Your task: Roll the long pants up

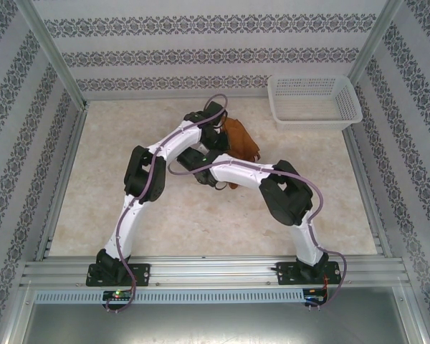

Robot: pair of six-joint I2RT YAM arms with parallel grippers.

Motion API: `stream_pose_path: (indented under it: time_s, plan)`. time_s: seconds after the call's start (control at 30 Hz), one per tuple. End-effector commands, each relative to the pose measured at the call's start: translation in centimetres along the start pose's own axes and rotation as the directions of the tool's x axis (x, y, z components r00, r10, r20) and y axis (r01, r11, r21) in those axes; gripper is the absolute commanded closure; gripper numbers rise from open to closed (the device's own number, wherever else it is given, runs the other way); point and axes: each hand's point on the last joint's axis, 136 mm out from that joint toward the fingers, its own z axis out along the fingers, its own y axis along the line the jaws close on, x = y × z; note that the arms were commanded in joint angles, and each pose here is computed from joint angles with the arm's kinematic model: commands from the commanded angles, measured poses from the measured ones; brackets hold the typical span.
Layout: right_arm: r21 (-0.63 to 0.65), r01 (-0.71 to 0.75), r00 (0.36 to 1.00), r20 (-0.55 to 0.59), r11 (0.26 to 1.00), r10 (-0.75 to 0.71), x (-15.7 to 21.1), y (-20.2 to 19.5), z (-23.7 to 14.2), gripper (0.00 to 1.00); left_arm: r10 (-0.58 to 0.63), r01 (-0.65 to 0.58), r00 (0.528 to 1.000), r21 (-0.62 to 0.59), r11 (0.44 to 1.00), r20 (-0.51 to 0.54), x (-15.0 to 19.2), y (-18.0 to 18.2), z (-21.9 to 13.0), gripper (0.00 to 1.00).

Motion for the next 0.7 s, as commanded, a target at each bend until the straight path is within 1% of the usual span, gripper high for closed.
stream_pose_path:
  time_s: [0.0,0.03,0.07,0.1,0.13,0.17,0.27,0.37,0.47,0.53,0.63,0.67]
  plan:
    - [-0.007,-0.183,0.972,-0.151,0.983,0.18,4.5,-4.3,3.9,1.0,-0.066,0.068,0.986,0.006,0.998,-0.15,3.8,-0.2,-3.8,1.0]
    - [-0.017,-0.209,0.968,-0.147,0.978,0.204,4.7,-4.7,3.5,1.0,-0.073,0.076,0.986,0.015,0.997,-0.148,3.6,-0.3,-3.8,0.83]
    - [-0.031,-0.238,0.962,-0.147,0.971,0.231,5.0,-4.9,3.2,1.0,-0.079,0.084,0.987,0.025,0.996,-0.138,3.1,-0.3,-4.0,0.57]
    - [-0.052,-0.273,0.954,-0.141,0.96,0.264,5.1,-5.2,2.6,1.0,-0.092,0.096,0.989,0.031,0.995,-0.12,2.5,-0.3,-4.3,0.25]
    - [-0.073,-0.315,0.943,-0.135,0.946,0.303,5.2,-5.4,1.9,1.0,-0.111,0.114,0.99,0.03,0.993,-0.092,1.5,-0.2,-4.9,0.02]
    - [-0.091,-0.351,0.932,-0.134,0.932,0.337,5.3,-5.6,1.5,1.0,-0.125,0.127,0.99,0.03,0.991,-0.067,0.6,0.0,-5.4,0.0]
    - [-0.172,-0.478,0.877,-0.148,0.861,0.457,5.7,-5.9,0.3,1.0,-0.165,0.164,0.986,0.056,0.985,0.003,-2.4,0.3,-7.2,0.0]
    - [-0.25,-0.604,0.797,-0.186,0.757,0.574,5.9,-6.8,-0.1,1.0,-0.182,0.18,0.983,0.074,0.981,0.033,-4.3,0.5,-8.7,0.0]
    - [-0.325,-0.721,0.691,-0.273,0.612,0.669,6.3,-7.5,0.7,1.0,-0.192,0.187,0.98,0.081,0.979,0.05,-5.2,0.9,-9.7,0.0]
    - [-0.376,-0.79,0.605,-0.347,0.484,0.717,6.4,-7.9,1.6,1.0,-0.197,0.193,0.979,0.079,0.978,0.054,-5.3,1.2,-10.0,0.0]
    - [-0.439,-0.855,0.485,-0.485,0.277,0.728,6.2,-7.7,2.8,1.0,-0.204,0.2,0.978,0.09,0.976,0.037,-4.8,1.3,-9.5,0.0]
    - [-0.452,-0.861,0.466,-0.515,0.234,0.72,5.9,-7.5,3.0,1.0,-0.211,0.207,0.977,0.095,0.974,0.028,-4.7,1.4,-9.3,0.0]
